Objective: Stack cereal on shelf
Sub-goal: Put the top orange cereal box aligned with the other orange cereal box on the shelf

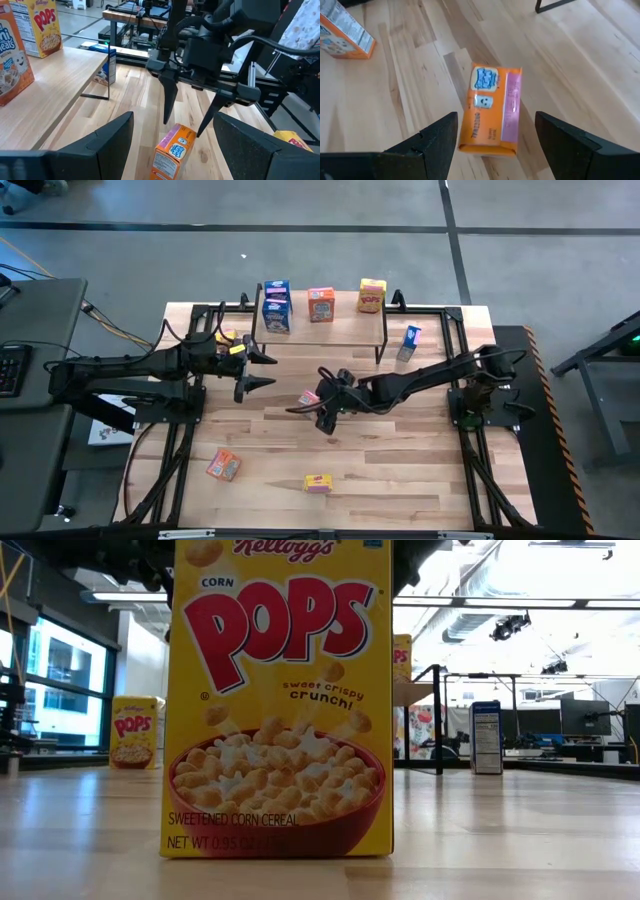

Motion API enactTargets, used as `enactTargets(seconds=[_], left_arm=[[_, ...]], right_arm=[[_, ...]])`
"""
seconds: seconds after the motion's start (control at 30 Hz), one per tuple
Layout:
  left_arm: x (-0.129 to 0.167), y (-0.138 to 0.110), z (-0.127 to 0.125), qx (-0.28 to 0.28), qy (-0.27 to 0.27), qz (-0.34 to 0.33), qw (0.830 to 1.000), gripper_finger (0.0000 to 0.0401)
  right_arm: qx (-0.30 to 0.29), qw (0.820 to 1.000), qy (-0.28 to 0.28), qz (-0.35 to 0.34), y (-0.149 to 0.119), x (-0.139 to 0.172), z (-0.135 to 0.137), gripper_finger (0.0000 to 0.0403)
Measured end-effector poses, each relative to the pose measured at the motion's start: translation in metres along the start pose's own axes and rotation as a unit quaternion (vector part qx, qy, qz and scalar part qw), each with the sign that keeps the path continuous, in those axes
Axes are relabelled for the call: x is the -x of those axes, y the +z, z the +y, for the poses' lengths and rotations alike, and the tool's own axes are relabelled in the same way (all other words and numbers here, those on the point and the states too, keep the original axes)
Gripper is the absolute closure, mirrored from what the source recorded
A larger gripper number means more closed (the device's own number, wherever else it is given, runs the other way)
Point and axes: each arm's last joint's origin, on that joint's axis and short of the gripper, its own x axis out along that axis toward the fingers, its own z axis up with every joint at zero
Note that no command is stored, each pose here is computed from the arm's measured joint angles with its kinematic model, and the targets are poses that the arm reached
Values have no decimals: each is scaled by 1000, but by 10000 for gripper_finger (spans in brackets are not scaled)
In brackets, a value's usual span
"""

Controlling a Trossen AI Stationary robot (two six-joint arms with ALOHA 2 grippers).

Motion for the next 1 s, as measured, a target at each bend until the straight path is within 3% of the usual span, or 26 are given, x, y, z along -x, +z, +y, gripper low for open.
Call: enactTargets(seconds=[0.6,1.0], left_arm=[[0,-1,0,0,0,3,1000,135],[0,-1,0,0,0,3,1000,135]], right_arm=[[10,1000,-14,21,-13,-23,3,147],[15,1000,-8,24,-14,-22,4,246]])
